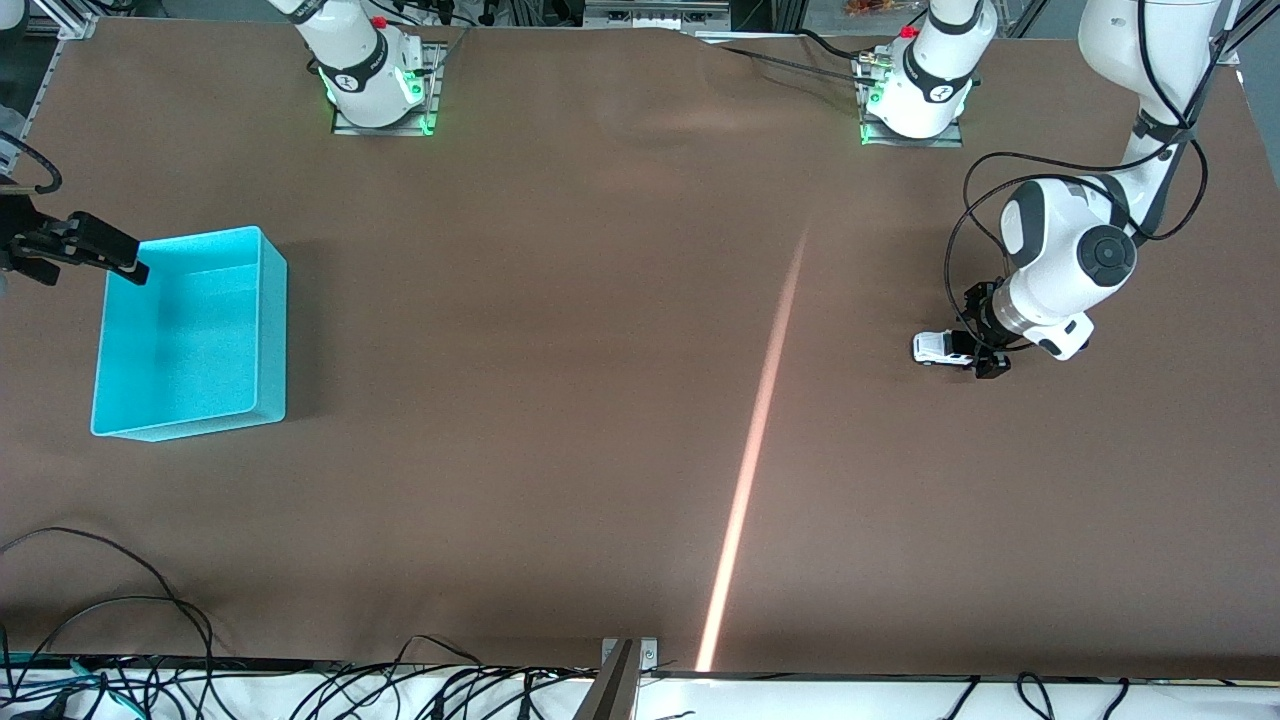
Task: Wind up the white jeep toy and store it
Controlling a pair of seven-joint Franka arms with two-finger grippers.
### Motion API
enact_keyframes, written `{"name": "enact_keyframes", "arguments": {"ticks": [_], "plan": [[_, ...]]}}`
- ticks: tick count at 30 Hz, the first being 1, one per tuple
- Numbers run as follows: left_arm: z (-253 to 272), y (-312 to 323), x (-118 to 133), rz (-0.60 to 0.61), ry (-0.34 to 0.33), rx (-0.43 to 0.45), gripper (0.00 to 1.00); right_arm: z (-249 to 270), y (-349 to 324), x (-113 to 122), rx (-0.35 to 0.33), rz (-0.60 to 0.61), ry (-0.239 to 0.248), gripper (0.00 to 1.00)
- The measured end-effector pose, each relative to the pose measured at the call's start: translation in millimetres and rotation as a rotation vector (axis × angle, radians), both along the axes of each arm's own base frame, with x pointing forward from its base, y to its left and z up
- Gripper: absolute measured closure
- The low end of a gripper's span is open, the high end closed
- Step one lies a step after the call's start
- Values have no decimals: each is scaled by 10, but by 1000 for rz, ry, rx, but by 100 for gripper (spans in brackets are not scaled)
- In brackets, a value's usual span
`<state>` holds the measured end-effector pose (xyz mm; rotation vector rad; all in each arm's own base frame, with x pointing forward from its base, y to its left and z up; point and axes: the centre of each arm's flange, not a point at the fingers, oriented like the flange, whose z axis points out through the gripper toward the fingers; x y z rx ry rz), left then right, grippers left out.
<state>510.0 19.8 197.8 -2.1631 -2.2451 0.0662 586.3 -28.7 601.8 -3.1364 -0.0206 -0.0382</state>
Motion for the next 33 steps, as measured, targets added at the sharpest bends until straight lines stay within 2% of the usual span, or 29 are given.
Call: {"name": "enact_keyframes", "arguments": {"ticks": [5, 7, 15, 21, 33], "plan": [[7, -31, 10, -5, -5, -1, 43, -1, -6, 4, 0, -1, -2, 0], [20, -46, 21, -7, -8, -1, 49, -2, -8, 6, 0, -1, -3, 0], [193, -85, 169, -15, -19, -6, 49, -14, -10, 30, -1, -1, -11, 0], [511, -411, 309, -38, -24, 11, 49, -21, -10, 38, -1, -1, -13, 0], [432, -1211, 176, -21, 0, 42, 49, -25, -13, 41, -1, -2, -13, 0]]}}
